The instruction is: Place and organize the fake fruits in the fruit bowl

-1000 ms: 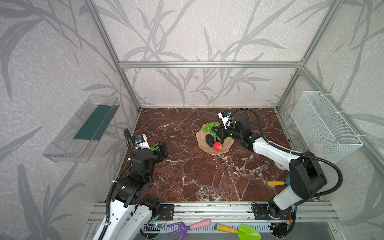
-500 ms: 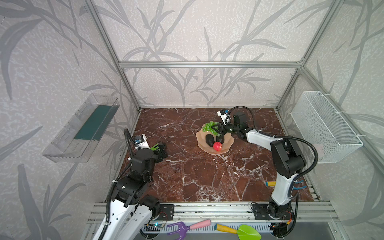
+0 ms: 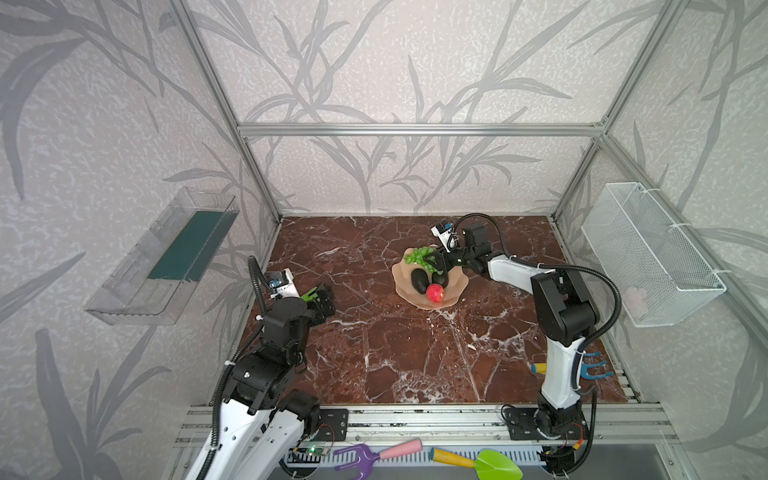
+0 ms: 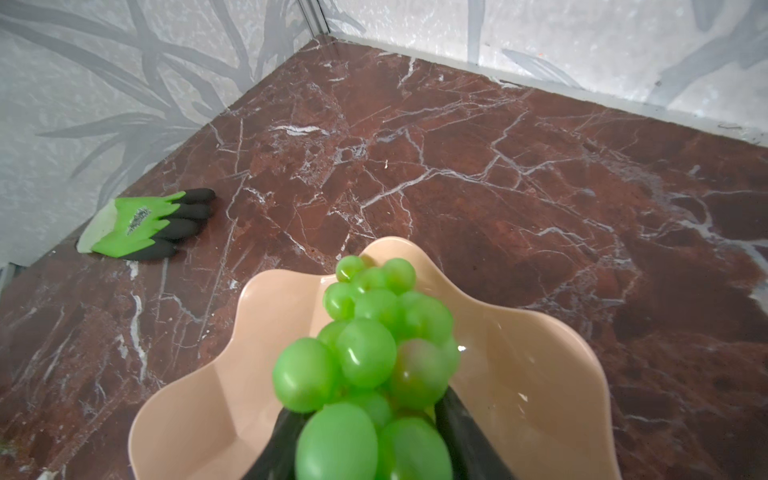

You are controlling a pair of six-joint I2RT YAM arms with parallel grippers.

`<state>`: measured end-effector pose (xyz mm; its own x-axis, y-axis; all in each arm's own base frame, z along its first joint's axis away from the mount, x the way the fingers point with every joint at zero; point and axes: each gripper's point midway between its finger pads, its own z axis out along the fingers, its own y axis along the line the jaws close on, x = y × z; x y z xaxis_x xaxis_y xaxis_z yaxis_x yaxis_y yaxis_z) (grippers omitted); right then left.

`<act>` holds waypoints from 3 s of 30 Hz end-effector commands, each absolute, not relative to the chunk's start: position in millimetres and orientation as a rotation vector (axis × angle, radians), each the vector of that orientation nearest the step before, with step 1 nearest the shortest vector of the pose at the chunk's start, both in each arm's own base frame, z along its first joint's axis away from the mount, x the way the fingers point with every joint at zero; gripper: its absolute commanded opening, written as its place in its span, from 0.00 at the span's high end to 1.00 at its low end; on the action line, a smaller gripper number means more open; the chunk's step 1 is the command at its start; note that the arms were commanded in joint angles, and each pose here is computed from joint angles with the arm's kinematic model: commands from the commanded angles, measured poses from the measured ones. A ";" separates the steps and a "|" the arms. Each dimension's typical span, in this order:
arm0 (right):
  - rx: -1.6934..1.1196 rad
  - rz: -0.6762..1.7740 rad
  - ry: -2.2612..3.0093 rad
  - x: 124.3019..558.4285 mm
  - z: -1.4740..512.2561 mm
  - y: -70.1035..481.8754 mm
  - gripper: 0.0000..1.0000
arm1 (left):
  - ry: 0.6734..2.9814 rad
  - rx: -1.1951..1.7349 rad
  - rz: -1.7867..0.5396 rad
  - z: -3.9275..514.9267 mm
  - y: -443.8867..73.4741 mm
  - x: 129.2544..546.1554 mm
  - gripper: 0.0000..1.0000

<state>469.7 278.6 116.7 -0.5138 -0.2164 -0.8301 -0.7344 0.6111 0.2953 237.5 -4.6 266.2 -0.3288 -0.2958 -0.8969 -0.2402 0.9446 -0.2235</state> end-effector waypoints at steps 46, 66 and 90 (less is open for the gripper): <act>-0.106 -0.151 1.788 381.6 123.9 32.5 0.01 | 1.685 -0.314 0.432 139.4 47.2 349.3 0.01; -0.121 -0.159 1.837 393.2 97.4 34.7 0.01 | 1.750 -0.310 0.426 120.8 53.9 373.5 0.01; 0.035 -0.199 1.839 390.3 98.4 7.4 0.01 | 1.755 -0.308 0.427 120.0 53.7 373.5 0.01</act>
<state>385.6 26.1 89.3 -0.2905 -0.1390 -0.9467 0.0122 0.9888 -0.1489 370.8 52.8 116.4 -0.2339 0.0239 -0.9720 -0.4256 0.8963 0.1244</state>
